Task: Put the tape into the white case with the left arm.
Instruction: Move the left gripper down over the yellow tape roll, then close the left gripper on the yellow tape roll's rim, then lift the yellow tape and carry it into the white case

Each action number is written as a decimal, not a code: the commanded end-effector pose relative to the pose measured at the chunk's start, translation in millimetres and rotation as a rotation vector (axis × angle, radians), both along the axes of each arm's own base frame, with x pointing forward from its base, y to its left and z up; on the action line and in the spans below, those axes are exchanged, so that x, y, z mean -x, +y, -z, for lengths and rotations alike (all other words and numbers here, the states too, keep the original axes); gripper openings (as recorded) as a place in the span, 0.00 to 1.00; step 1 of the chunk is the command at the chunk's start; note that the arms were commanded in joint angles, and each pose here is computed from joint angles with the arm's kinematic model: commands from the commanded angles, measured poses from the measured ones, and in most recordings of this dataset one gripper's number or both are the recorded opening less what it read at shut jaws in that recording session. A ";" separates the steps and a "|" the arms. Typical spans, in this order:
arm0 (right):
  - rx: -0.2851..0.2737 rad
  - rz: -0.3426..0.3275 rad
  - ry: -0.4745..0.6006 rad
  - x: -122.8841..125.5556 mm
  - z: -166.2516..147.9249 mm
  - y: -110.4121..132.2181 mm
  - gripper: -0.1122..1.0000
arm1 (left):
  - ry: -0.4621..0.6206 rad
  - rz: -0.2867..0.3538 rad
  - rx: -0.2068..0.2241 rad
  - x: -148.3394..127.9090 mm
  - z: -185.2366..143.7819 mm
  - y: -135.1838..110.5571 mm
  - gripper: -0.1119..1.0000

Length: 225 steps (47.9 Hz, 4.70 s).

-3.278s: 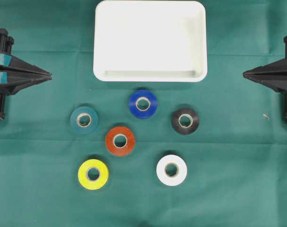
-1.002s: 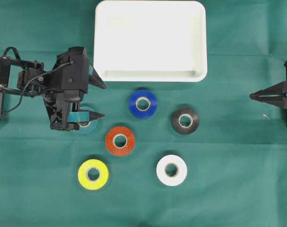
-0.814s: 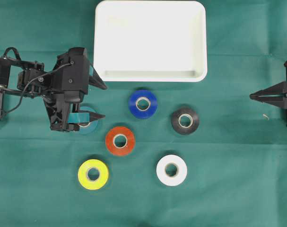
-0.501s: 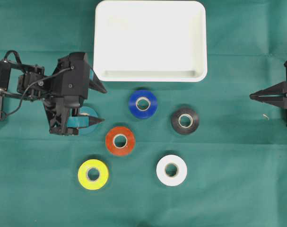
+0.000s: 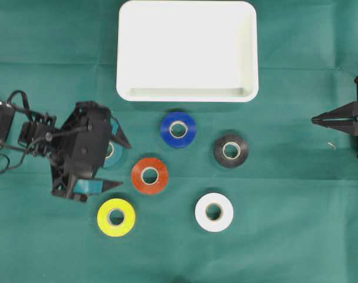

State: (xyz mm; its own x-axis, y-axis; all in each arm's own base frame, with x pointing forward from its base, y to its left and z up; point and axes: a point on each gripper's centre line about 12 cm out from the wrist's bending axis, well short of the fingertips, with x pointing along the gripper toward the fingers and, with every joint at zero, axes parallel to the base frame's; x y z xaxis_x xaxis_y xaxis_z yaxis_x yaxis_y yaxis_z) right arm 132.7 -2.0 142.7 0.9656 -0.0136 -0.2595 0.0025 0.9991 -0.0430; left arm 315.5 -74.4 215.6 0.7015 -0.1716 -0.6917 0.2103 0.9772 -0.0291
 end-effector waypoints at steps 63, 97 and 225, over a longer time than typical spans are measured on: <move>0.013 -0.004 -0.015 -1.8 -4.2 0.1 0.02 | 0.119 0.155 -0.038 -12.8 67.0 -60.0 1.00; 0.030 -0.012 -0.015 -1.9 -4.1 0.4 0.02 | 0.209 0.153 -0.068 -7.9 113.1 -57.8 0.99; 0.030 -0.012 -0.016 -1.5 -4.0 0.4 0.02 | -0.051 -0.298 -0.140 -104.2 38.4 155.5 0.33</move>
